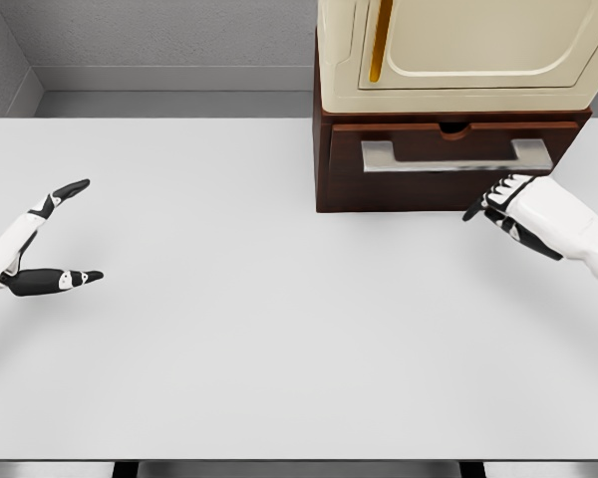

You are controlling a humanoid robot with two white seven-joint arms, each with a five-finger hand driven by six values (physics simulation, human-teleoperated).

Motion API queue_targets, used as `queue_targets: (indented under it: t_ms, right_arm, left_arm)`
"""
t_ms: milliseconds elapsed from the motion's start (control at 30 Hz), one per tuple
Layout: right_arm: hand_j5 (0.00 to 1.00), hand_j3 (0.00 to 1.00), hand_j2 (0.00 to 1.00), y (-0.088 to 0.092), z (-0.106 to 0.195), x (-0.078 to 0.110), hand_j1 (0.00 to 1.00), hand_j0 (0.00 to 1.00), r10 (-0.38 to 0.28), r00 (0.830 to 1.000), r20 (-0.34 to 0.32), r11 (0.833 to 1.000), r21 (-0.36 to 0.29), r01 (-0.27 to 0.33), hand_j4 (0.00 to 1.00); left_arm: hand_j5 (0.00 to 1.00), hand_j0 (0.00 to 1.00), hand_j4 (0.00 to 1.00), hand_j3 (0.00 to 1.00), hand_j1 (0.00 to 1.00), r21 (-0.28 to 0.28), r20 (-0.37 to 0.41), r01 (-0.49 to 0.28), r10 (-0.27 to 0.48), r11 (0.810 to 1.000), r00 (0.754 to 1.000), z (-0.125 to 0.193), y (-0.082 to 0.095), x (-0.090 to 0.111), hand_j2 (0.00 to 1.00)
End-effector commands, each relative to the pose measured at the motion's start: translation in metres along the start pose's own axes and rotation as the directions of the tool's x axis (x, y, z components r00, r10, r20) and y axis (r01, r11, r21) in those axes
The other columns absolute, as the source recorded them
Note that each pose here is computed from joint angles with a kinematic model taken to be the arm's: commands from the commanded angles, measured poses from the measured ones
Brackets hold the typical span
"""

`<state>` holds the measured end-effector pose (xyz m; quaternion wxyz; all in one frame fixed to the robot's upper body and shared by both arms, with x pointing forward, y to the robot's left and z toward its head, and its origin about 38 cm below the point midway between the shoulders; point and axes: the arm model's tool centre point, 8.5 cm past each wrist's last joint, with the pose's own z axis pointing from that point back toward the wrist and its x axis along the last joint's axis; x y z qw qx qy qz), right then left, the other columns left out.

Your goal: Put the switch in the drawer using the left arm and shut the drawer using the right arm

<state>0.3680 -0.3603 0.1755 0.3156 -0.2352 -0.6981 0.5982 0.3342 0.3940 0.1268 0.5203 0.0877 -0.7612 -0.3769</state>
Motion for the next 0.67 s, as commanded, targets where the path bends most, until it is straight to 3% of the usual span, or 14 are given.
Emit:
queue_targets:
  t_ms: [0,333,433,633]
  right_arm:
    - [0.47,0.47,0.47,0.006,0.000,-0.003,0.47,0.47,-0.015,1.000,-0.014,1.000,0.000,0.015,0.47]
    - [0.47,0.47,0.47,0.009,-0.007,-0.016,0.47,0.47,-0.013,0.999,-0.037,1.000,0.009,0.014,0.47]
    - [0.47,0.47,0.47,0.000,0.008,-0.026,0.47,0.47,0.015,0.998,-0.062,0.999,0.037,-0.013,0.47]
    - [0.48,0.48,0.48,0.000,0.040,-0.034,0.48,0.48,0.022,0.994,-0.106,0.994,0.106,-0.010,0.48]
  left_arm:
    - [1.00,1.00,1.00,1.00,1.00,0.005,0.002,-0.005,0.005,1.000,1.000,0.000,0.001,0.000,1.00]
    - [1.00,1.00,1.00,1.00,1.00,0.006,-0.001,-0.007,0.007,1.000,1.000,0.001,0.001,-0.001,1.00]
    - [1.00,1.00,1.00,1.00,1.00,0.006,-0.001,-0.007,0.007,1.000,1.000,0.001,0.001,-0.001,1.00]
    - [1.00,1.00,1.00,1.00,1.00,0.007,-0.002,-0.007,0.007,1.000,1.000,0.001,0.001,-0.001,1.00]
